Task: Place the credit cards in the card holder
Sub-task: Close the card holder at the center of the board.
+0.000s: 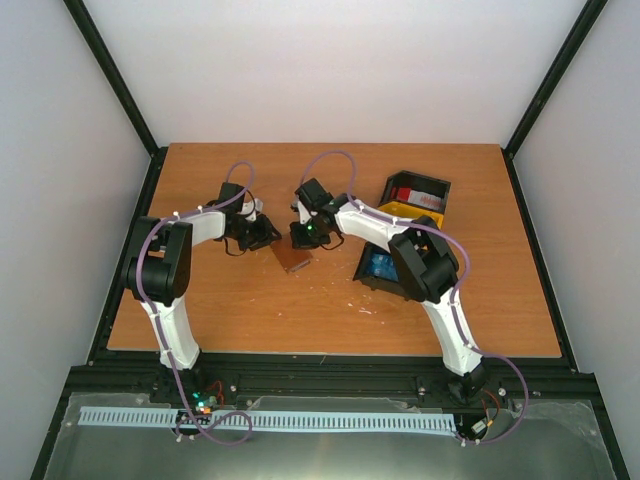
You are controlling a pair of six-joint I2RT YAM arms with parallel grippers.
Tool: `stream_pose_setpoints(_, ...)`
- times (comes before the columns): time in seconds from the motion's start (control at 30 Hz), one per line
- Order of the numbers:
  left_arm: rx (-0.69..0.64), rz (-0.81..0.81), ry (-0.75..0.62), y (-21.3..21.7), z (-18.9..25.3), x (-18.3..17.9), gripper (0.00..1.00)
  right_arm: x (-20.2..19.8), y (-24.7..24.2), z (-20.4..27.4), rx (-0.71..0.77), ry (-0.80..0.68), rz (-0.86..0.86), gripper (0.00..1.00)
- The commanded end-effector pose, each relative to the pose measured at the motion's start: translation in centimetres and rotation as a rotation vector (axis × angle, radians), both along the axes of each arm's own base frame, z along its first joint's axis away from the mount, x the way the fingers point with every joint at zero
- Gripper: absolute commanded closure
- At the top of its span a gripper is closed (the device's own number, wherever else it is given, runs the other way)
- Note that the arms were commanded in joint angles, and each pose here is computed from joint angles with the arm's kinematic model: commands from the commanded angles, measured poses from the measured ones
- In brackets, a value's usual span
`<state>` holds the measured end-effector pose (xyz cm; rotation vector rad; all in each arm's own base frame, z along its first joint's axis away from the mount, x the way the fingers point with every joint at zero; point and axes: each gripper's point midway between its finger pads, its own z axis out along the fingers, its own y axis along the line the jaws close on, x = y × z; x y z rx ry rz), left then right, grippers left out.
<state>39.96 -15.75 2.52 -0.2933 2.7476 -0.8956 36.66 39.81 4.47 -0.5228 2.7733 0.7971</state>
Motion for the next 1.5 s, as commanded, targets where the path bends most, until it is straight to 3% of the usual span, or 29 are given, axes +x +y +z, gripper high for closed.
stream_pose_setpoints(0.0,0.066,0.011,0.165,0.7,-4.5,-3.4,0.65,-0.5,-0.1,-2.3,-0.050,0.040,0.020,0.97)
stream_pose_setpoints(0.97,0.071,0.014,0.203,0.4,-5.6,-4.3,0.67,-3.9,-3.1,-10.5,-0.383,0.142,0.012,0.97)
stream_pose_setpoints(1.47,0.074,0.016,0.212,0.5,-5.9,-4.4,0.70,-4.9,-1.2,-11.6,-0.392,0.119,0.106,0.97)
